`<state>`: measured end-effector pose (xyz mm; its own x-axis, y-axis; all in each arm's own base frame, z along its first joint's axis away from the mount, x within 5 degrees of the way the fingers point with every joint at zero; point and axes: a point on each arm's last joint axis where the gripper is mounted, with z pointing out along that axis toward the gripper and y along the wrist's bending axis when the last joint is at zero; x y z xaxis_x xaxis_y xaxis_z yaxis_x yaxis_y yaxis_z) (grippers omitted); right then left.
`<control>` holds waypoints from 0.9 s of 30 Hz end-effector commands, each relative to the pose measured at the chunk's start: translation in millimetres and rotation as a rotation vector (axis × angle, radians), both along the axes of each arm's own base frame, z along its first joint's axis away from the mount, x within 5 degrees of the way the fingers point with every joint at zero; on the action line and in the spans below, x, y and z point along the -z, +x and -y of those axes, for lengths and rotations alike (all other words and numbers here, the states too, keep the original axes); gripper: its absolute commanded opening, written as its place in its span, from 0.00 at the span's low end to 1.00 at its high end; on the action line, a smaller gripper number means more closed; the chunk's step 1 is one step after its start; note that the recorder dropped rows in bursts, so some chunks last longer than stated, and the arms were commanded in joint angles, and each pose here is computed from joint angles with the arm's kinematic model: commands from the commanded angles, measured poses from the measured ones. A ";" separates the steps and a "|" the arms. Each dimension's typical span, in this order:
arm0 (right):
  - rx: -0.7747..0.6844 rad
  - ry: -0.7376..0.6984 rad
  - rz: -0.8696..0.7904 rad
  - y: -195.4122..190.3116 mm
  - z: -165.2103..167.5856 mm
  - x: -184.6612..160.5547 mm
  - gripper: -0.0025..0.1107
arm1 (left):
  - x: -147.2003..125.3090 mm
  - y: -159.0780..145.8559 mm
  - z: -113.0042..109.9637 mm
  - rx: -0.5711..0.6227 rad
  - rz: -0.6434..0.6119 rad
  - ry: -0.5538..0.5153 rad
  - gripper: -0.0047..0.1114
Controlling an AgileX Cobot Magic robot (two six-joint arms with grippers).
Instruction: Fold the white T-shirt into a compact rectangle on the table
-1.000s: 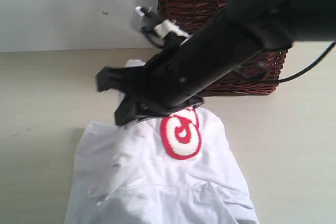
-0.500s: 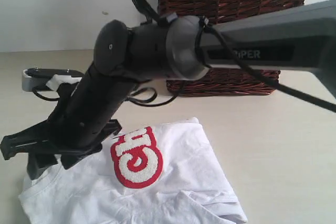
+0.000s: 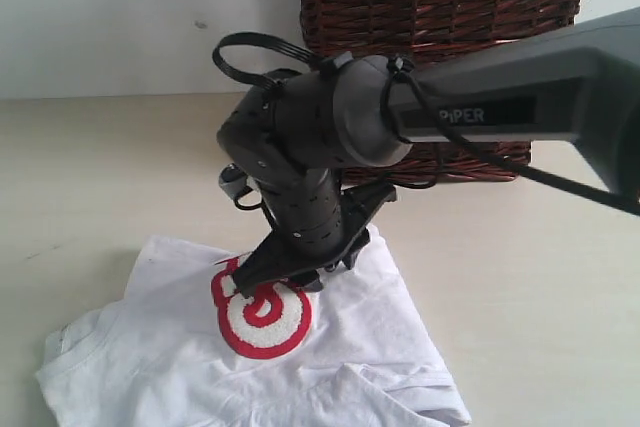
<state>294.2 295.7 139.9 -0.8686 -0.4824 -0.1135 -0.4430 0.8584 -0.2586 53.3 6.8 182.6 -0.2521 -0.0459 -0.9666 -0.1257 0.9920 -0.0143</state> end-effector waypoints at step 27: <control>-0.218 0.396 -0.048 -1.5 -28.3 -20.8 0.47 | -0.4 -0.1 0.0 0.001 0.011 0.006 0.04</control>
